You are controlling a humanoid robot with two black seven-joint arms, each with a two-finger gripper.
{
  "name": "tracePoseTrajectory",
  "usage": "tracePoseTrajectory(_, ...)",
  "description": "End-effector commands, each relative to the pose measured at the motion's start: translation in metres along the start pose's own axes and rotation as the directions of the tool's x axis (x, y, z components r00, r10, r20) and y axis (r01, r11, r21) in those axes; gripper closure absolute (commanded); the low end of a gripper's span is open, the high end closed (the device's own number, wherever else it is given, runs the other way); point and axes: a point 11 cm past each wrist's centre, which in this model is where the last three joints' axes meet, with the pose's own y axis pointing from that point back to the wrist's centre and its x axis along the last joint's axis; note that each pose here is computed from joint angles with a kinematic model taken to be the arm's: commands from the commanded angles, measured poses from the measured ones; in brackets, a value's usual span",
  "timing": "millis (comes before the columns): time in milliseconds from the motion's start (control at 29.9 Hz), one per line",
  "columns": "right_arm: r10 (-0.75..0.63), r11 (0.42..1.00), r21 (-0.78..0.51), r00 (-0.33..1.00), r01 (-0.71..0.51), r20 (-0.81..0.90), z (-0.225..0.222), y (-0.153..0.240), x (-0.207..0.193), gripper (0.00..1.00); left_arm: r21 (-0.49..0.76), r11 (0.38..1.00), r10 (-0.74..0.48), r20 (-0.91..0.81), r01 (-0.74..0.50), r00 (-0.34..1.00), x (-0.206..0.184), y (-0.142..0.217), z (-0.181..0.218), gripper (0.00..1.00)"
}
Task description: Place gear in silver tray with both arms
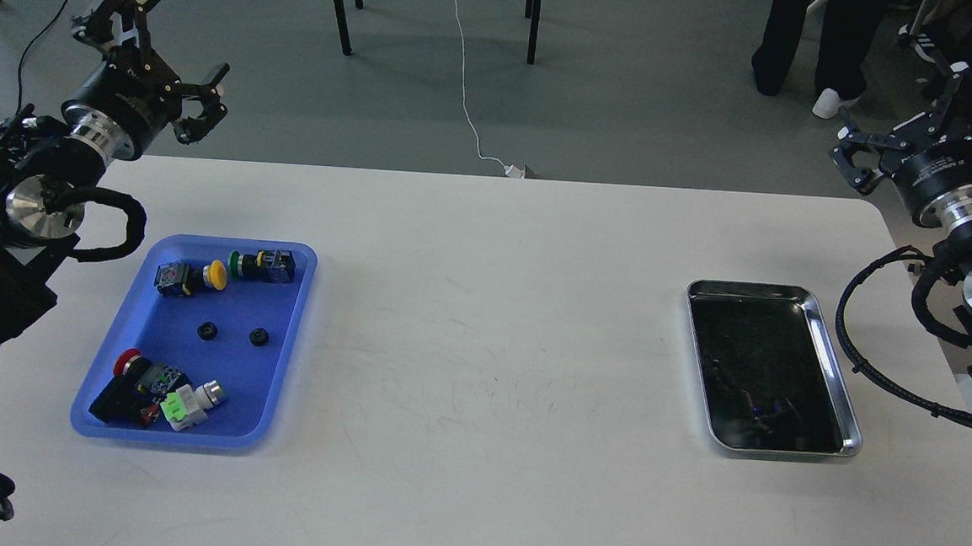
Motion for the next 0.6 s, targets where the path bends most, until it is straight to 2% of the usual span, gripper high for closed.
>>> tracePoseTrajectory(0,-0.005,1.0,-0.003,1.0,0.005,0.006,0.003,-0.001,-0.002,0.0,-0.031,0.999,0.007,-0.012,-0.007,1.0,0.003,0.001,0.01,0.02)
tracePoseTrajectory(301,-0.004,1.0,0.0,1.0,0.004,0.006,0.002,-0.002,-0.002,0.0,0.0,0.999,0.042,0.061,-0.042,0.997,0.023,0.016,0.02,0.02)
tracePoseTrajectory(434,-0.002,1.0,0.004,1.0,0.002,0.0,-0.001,-0.001,-0.001,0.0,0.044,0.997,0.057,0.215,-0.067,0.975,0.04,0.031,0.038,0.02)
tracePoseTrajectory(568,0.009,1.0,0.009,1.0,-0.008,-0.011,-0.007,0.001,0.003,0.0,0.098,0.994,0.013,0.403,-0.057,0.915,0.044,0.044,0.066,0.02)
